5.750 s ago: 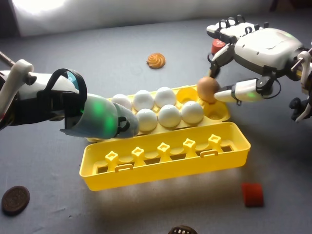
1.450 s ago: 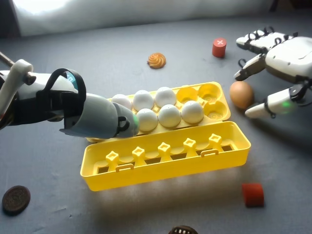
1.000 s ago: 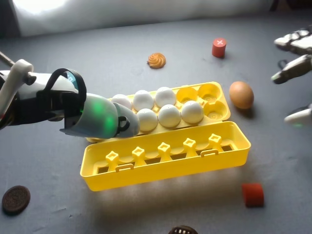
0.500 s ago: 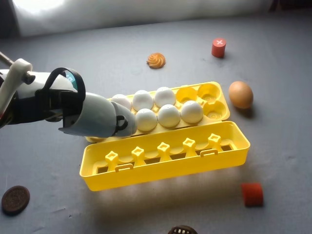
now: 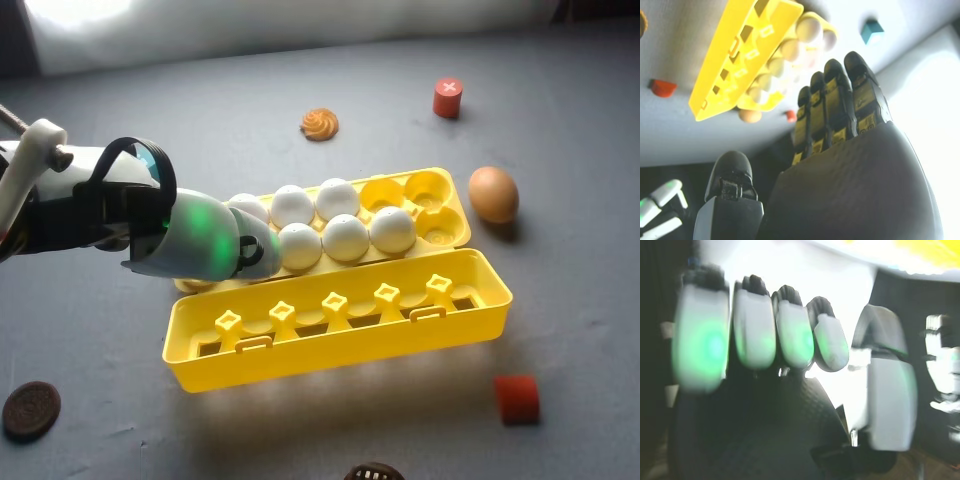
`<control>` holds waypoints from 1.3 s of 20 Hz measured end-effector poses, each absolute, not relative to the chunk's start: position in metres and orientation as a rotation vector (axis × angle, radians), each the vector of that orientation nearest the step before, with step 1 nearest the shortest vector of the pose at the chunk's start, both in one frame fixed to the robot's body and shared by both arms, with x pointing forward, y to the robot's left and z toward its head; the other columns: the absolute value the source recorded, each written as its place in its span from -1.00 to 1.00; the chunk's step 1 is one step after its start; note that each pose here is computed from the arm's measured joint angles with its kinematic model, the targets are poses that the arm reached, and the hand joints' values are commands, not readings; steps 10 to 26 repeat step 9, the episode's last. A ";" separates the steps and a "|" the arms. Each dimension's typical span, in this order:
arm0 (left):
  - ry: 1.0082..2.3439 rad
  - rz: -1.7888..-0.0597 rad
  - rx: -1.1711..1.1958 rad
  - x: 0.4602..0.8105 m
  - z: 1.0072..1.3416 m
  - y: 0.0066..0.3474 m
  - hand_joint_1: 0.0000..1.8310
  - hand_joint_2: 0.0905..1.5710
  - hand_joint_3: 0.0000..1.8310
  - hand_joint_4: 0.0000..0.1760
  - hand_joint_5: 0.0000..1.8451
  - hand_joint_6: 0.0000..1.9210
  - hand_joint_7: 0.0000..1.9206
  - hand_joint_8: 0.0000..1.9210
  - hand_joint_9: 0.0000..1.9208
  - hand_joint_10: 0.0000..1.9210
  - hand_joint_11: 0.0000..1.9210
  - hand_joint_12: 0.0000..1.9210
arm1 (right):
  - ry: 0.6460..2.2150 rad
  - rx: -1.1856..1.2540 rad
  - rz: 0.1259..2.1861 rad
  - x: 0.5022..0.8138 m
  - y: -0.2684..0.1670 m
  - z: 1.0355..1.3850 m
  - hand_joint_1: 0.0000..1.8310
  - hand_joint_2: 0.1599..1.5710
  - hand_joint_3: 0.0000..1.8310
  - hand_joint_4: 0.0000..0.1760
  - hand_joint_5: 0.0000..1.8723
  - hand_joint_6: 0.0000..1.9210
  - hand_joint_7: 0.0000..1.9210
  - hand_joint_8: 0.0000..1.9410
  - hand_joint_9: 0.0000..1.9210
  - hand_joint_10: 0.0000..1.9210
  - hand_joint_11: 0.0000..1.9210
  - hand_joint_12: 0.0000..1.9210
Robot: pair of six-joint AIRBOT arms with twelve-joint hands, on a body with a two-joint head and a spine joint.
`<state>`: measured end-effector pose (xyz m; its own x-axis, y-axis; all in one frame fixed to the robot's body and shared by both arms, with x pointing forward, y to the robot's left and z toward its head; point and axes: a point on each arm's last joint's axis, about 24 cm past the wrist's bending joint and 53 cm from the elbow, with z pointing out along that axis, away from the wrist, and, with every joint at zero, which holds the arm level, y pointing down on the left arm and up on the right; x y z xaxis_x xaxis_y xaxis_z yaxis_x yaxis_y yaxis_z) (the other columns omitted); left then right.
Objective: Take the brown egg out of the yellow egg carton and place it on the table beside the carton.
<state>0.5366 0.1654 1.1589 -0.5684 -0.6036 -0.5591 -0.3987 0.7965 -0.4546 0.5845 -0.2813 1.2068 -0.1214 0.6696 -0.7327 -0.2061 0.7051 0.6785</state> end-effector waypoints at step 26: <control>2.248 -0.361 -0.738 0.537 1.159 0.165 -1.00 0.52 -1.00 -1.00 -0.84 -1.00 -0.81 -1.00 -0.82 -0.99 -1.00 -0.66 | 1.461 0.416 0.796 0.579 -0.286 1.214 0.23 0.66 -0.96 1.00 0.50 1.00 0.51 1.00 0.49 1.00 0.46 1.00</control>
